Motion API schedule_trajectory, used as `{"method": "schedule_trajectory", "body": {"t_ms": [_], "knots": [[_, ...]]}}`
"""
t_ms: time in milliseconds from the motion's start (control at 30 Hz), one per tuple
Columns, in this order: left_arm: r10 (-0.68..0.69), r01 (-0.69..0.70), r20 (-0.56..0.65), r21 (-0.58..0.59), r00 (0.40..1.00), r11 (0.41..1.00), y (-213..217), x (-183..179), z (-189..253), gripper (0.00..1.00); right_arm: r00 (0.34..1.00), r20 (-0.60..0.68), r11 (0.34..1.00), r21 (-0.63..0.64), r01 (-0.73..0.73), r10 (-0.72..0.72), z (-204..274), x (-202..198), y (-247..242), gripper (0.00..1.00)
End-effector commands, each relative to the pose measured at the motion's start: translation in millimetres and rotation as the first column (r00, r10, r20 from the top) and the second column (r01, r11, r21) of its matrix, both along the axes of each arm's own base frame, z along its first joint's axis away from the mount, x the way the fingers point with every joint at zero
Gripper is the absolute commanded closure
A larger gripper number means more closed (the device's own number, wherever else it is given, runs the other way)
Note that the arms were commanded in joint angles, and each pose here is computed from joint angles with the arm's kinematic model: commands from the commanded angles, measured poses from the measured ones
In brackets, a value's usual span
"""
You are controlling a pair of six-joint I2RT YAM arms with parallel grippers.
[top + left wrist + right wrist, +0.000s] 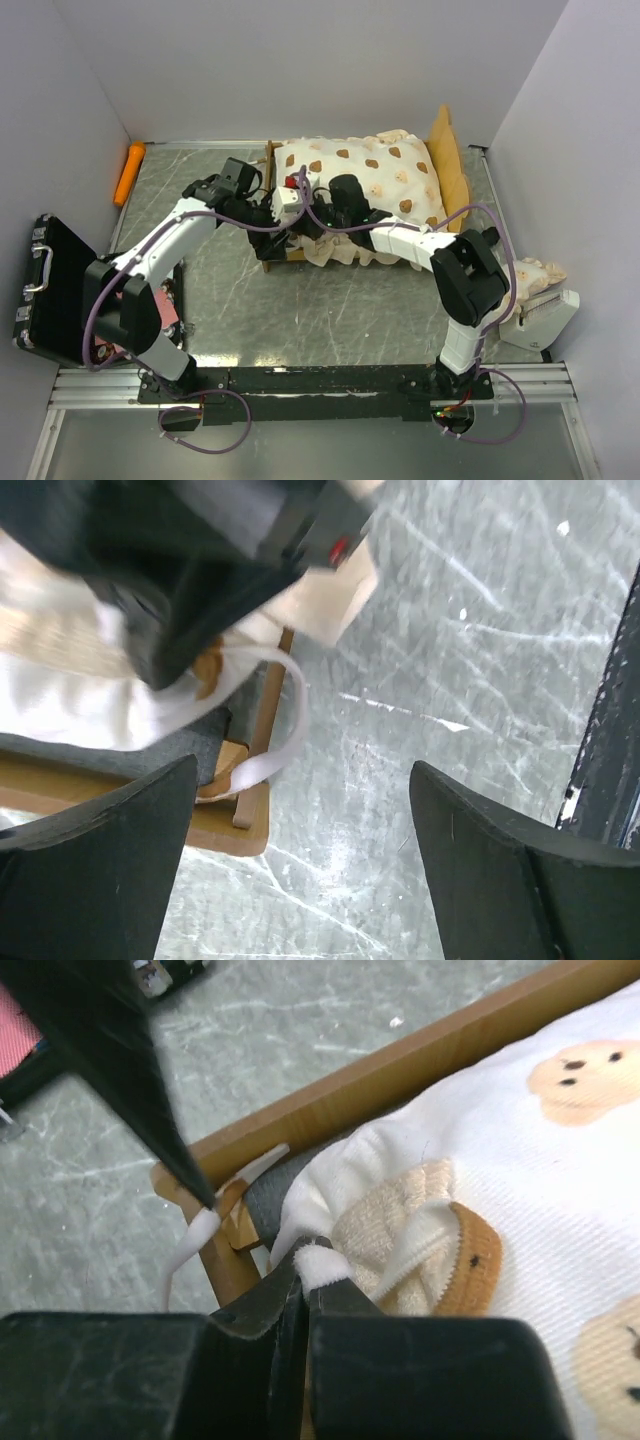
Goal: Set up the pet bed
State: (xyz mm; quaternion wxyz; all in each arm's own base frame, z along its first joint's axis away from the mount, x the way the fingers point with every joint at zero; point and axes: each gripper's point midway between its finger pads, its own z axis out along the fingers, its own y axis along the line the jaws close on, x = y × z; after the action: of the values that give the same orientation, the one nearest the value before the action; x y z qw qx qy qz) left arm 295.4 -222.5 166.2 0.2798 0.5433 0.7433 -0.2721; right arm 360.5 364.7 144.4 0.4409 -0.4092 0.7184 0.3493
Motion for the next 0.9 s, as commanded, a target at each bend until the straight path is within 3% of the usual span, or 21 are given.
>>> {"method": "schedule_trajectory", "body": {"t_ms": [0, 100, 267, 433, 533, 633, 700, 800, 867], "knots": [[0.006, 0.007, 0.12, -0.106, 0.993, 0.994, -3, 5, 46, 0.13, 0.999, -0.034, 0.999, -0.028, -0.035, 0.034, -10, -5, 7, 1.0], [0.049, -0.033, 0.141, -0.113, 0.989, 0.993, 5, 12, 46, 0.17, 0.996, -0.057, 0.997, -0.032, -0.064, 0.062, -19, -14, 12, 1.0], [0.009, 0.0, 0.122, -0.077, 0.992, 0.997, -9, 8, 4, 0.21, 0.996, -0.092, 1.0, 0.013, -0.022, 0.024, -23, -12, 5, 1.0], [0.033, -0.03, 0.169, -0.017, 0.985, 0.999, -24, 32, -21, 0.18, 0.995, -0.103, 0.999, 0.031, -0.017, 0.02, -13, -12, 5, 1.0], [0.03, -0.033, 0.174, 0.014, 0.984, 0.999, -23, 40, -33, 0.22, 0.995, -0.098, 0.999, 0.038, -0.013, 0.016, -9, -13, 3, 1.0], [0.006, -0.012, 0.135, 0.044, 0.991, 0.999, -22, 36, -46, 0.35, 0.994, -0.105, 0.999, 0.033, -0.001, 0.004, -8, -12, -1, 1.0], [-0.001, -0.006, 0.109, 0.06, 0.994, 0.998, -21, 33, -51, 0.51, 0.995, -0.102, 0.999, 0.039, 0.005, -0.001, -5, -10, -2, 1.0], [0.001, -0.007, 0.1, 0.054, 0.995, 0.999, -21, 31, -47, 0.87, 0.993, -0.114, 0.999, 0.031, 0.021, -0.017, -11, -5, -6, 1.0], [-0.005, 0.001, 0.09, 0.042, 0.996, 0.999, -22, 26, -40, 0.99, 0.993, -0.117, 0.999, 0.035, 0.032, -0.027, -12, -2, -8, 1.0]]}}
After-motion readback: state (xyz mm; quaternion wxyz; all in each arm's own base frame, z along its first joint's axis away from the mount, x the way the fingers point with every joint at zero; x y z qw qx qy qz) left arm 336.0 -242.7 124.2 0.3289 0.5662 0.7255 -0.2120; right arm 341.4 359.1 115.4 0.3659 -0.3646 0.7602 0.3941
